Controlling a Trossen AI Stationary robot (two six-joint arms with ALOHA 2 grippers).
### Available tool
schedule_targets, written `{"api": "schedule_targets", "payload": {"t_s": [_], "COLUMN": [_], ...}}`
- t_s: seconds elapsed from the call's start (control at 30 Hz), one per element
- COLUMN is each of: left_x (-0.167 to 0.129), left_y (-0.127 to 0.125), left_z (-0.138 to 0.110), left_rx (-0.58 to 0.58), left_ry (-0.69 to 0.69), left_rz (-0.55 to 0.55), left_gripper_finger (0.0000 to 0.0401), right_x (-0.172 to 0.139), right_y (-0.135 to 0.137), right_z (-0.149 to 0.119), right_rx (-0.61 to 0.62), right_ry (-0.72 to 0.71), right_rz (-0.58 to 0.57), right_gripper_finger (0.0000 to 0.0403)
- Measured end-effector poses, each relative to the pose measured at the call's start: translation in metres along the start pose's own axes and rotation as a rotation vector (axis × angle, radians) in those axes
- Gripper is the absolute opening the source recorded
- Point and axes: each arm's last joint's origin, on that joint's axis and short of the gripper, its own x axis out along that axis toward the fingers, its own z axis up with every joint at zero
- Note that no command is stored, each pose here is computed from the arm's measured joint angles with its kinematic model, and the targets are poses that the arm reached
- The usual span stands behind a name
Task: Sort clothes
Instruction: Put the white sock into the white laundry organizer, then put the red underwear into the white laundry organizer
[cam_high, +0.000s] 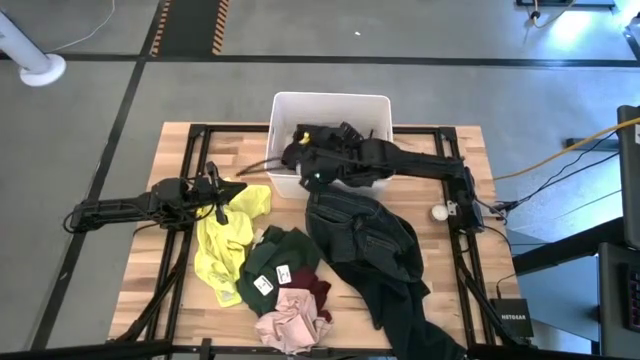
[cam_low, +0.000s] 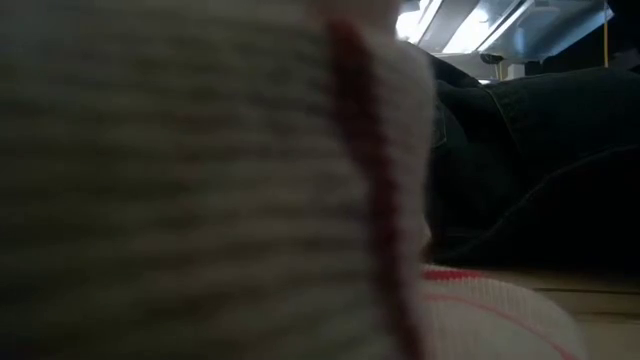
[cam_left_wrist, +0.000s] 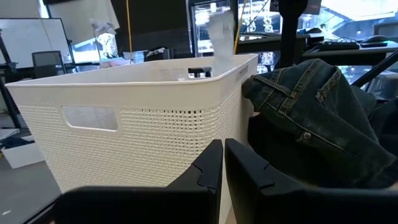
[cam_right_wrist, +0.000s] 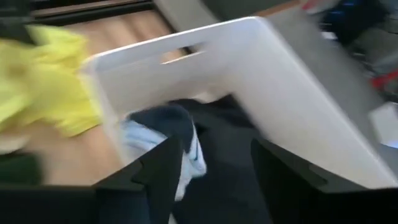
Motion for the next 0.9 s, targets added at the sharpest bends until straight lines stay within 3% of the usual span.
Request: {"api": "schedule_targets", "payload": {"t_s": [0.5, 0.67, 0.9], "left_x": [0.000, 0.000, 0.000], "left_y": [0.000, 0.000, 0.000], "left_z": [0.000, 0.000, 0.000], "left_rx": [-0.009, -0.010, -0.004], "left_ry": [0.000, 0.000, 0.000], "left_rz": [0.000, 0.000, 0.001], "left_gripper_finger": [0.0013, 0.0013, 0.0013], "right_x": [-0.066, -0.066, -0.034], "right_y": [0.100, 0.141, 0.183], "right_z": [-0.048, -0.081, -0.133], "right_rx": [-0.157, -0.230, -0.264], "right_ry": [0.008, 0.061, 0.081], "right_rz": [0.404, 0.584, 0.641], "right_gripper_finger": [0.0218, 0.0218, 0.0218]}}
